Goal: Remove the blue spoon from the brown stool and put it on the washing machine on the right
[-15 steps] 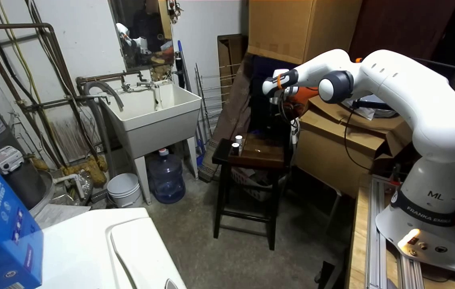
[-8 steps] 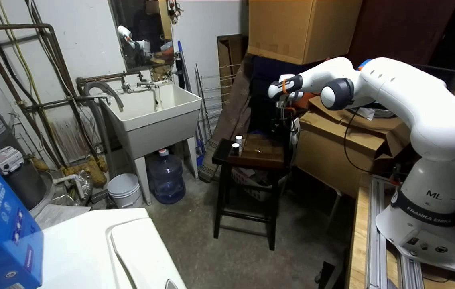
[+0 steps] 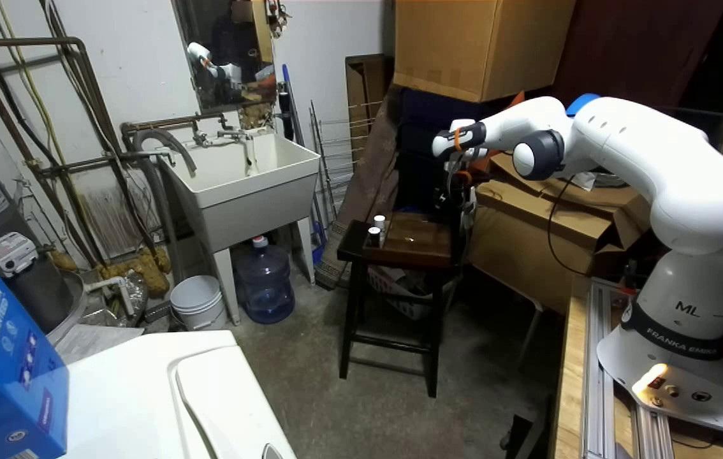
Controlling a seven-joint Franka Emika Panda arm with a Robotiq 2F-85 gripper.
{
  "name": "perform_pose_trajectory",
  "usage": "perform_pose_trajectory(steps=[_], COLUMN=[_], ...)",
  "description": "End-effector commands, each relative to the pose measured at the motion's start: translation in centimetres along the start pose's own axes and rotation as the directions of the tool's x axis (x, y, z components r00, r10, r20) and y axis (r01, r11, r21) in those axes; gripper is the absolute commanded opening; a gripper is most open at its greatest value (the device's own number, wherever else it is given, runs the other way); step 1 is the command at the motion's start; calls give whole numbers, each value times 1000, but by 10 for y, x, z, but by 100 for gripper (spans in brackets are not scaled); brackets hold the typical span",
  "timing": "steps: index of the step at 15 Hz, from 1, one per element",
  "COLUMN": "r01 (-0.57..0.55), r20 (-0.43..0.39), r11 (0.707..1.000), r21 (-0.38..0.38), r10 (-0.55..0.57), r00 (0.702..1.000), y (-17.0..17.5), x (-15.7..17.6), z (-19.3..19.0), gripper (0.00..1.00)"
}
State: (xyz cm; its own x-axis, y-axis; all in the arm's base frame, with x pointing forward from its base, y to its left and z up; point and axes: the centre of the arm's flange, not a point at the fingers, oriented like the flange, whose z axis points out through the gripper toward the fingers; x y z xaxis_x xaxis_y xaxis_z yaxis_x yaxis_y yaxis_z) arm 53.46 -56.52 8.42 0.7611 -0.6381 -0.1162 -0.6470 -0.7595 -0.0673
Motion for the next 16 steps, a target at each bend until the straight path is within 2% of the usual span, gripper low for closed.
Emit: perform_pose_trajectory(steps=[1, 6, 11, 16], r01=[-111, -266, -355, -364], r20=[-75, -149, -199, -190], r11=[994, 964, 934, 930], r21=[-1, 26, 39, 56], r10=[111, 267, 356, 368], r00=[991, 952, 913, 910], y=[-2, -8, -21, -28], x=[12, 29, 45, 51], z=[-2, 2, 23, 36], gripper=[100, 100, 100, 100])
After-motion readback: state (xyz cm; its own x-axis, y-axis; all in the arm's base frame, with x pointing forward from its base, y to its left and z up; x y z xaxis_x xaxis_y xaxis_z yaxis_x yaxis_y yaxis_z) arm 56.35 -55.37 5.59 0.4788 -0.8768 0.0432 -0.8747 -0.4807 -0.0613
